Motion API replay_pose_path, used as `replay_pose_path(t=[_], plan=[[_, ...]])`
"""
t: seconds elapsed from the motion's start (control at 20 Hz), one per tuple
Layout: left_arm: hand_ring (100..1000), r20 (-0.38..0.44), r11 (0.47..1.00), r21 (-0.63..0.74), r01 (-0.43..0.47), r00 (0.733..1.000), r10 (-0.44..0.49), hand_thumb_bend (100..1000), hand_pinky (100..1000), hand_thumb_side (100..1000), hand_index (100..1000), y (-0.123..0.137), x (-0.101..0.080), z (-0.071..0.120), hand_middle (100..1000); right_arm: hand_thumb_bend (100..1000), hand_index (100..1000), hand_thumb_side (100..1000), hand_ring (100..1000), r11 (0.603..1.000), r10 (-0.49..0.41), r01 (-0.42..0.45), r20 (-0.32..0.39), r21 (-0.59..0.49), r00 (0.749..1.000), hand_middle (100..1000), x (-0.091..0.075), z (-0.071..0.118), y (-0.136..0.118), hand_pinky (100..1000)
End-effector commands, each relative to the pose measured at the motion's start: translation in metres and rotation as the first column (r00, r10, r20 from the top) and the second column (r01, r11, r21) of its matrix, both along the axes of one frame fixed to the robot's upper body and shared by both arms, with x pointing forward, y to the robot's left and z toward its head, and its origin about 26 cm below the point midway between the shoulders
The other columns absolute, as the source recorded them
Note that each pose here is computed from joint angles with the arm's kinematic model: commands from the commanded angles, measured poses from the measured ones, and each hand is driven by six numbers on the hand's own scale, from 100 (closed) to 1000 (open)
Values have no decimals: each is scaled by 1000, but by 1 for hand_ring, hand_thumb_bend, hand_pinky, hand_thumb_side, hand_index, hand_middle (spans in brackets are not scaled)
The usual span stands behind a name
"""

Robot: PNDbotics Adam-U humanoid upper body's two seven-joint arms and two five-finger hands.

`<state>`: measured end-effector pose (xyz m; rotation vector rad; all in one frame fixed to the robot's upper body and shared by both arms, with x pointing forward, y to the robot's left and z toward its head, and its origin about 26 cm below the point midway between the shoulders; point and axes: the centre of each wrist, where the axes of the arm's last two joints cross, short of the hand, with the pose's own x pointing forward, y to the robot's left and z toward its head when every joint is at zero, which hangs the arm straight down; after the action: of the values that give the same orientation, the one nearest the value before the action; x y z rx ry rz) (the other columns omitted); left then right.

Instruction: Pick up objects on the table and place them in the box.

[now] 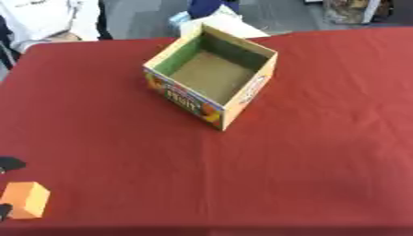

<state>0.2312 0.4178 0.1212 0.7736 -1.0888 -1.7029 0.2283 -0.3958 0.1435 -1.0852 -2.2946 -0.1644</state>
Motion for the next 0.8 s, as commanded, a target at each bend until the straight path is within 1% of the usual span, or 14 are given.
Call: replay_pose_path(t=[0.05, 0.2, 0.4, 0.45, 0.55, 0.75, 0.8], plan=[[942, 11, 999, 38, 3, 1000, -3, 175, 910, 342, 1000, 5, 3, 12, 923, 100, 705, 823, 736, 1000, 3, -3, 22, -20, 1000, 527, 0, 8, 0, 619], [944, 10, 999, 46, 0, 1000, -1, 202, 911, 354, 1000, 6, 4, 12, 924, 100, 705, 823, 736, 1000, 4, -4, 22, -20, 1000, 527, 0, 8, 0, 619], [946, 9, 998, 61, 0, 1000, 0, 206, 914, 425, 1000, 8, 5, 11, 927, 100, 705, 822, 736, 1000, 5, -4, 22, -20, 1000, 527, 0, 8, 0, 619], [947, 11, 998, 66, 0, 1000, -1, 217, 914, 423, 1000, 9, 5, 11, 927, 100, 705, 823, 736, 1000, 5, -5, 22, -20, 1000, 527, 0, 8, 0, 619], [945, 15, 997, 74, -2, 1000, 1, 239, 913, 382, 1000, 10, 5, 10, 926, 100, 705, 823, 736, 1000, 5, -5, 23, -19, 1000, 527, 0, 8, 0, 619], [943, 3, 997, 80, 0, 1000, -1, 210, 910, 409, 997, 11, 6, 7, 925, 100, 705, 823, 735, 1000, 6, -5, 23, -18, 1000, 526, 0, 8, 0, 619], [943, -2, 997, 81, 5, 1000, -4, 217, 910, 393, 996, 10, 6, 6, 925, 100, 705, 823, 735, 1000, 6, -6, 23, -17, 1000, 526, 0, 8, 0, 619]])
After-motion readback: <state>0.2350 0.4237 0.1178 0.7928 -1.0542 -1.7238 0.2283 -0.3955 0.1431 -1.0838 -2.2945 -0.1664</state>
